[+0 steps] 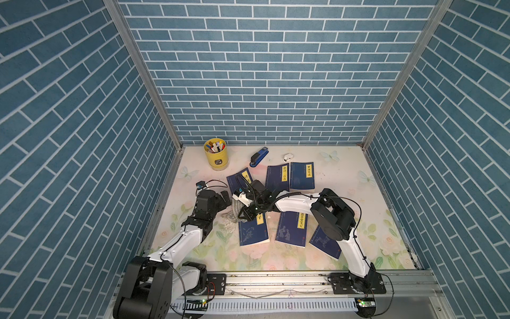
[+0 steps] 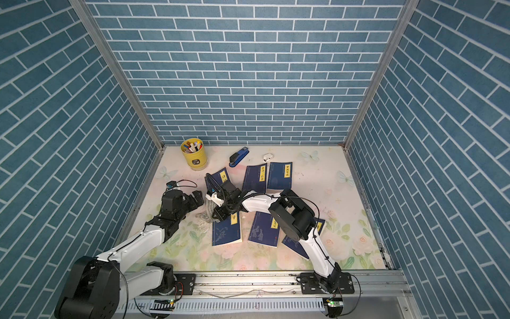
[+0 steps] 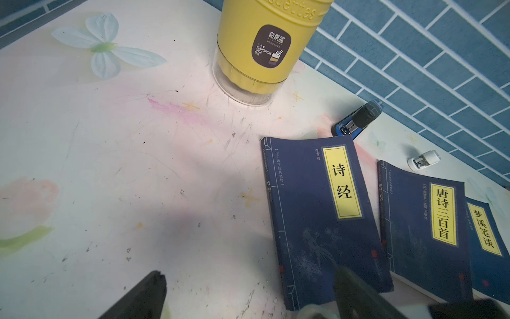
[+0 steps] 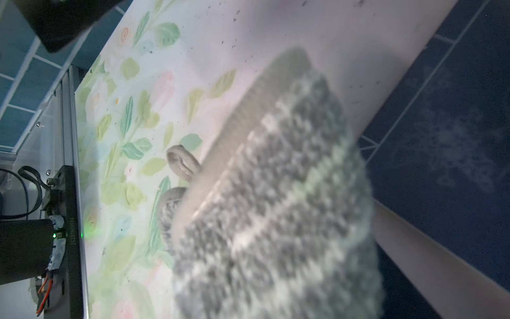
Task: Wipe the cover of the book
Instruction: Wipe the dirt from the cover of the book.
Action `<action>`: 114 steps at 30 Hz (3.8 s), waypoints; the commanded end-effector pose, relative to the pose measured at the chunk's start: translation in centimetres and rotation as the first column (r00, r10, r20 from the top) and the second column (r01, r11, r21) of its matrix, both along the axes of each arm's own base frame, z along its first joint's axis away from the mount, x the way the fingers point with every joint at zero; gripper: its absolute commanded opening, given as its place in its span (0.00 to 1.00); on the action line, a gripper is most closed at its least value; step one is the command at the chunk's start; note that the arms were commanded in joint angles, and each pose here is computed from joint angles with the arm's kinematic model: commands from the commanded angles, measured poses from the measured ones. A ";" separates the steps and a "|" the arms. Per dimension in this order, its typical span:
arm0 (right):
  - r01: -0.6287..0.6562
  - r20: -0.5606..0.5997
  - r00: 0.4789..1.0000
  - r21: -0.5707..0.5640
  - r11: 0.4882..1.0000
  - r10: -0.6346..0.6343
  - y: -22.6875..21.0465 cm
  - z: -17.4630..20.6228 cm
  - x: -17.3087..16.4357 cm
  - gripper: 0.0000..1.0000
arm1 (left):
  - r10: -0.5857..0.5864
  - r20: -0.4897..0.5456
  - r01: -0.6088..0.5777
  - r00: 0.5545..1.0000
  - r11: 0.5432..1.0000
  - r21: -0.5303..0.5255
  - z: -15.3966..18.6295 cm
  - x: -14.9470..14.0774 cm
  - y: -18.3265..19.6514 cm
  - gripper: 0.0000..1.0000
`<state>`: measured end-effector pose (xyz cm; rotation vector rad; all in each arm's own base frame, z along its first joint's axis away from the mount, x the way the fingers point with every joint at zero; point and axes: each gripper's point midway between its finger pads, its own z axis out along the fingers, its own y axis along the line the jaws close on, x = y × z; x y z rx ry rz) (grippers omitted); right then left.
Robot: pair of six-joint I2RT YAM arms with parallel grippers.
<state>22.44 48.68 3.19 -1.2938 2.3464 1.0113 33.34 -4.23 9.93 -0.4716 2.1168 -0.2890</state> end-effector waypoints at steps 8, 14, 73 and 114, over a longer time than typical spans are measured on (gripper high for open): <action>-0.110 -0.159 0.985 -0.279 0.954 0.067 -9.1 -5.1 -10.8 0.00 | -0.005 0.007 0.005 1.000 1.000 -0.001 -0.1 0.5 -0.1 1.00; -0.091 -0.107 0.992 -0.291 0.952 0.062 -9.0 -5.8 -9.4 0.00 | -0.010 0.002 0.010 1.000 1.000 -0.004 -0.1 0.5 -0.2 1.00; 0.155 0.013 0.986 -0.433 0.888 -0.165 -15.2 -5.3 -7.5 0.00 | -0.101 -0.051 0.101 0.994 0.995 -0.007 -2.2 0.4 -1.6 1.00; 0.280 0.100 0.960 -0.431 0.858 -0.263 -19.8 1.2 -4.7 0.00 | -0.113 -0.057 0.111 0.992 0.993 -0.028 -2.5 -0.8 -1.7 1.00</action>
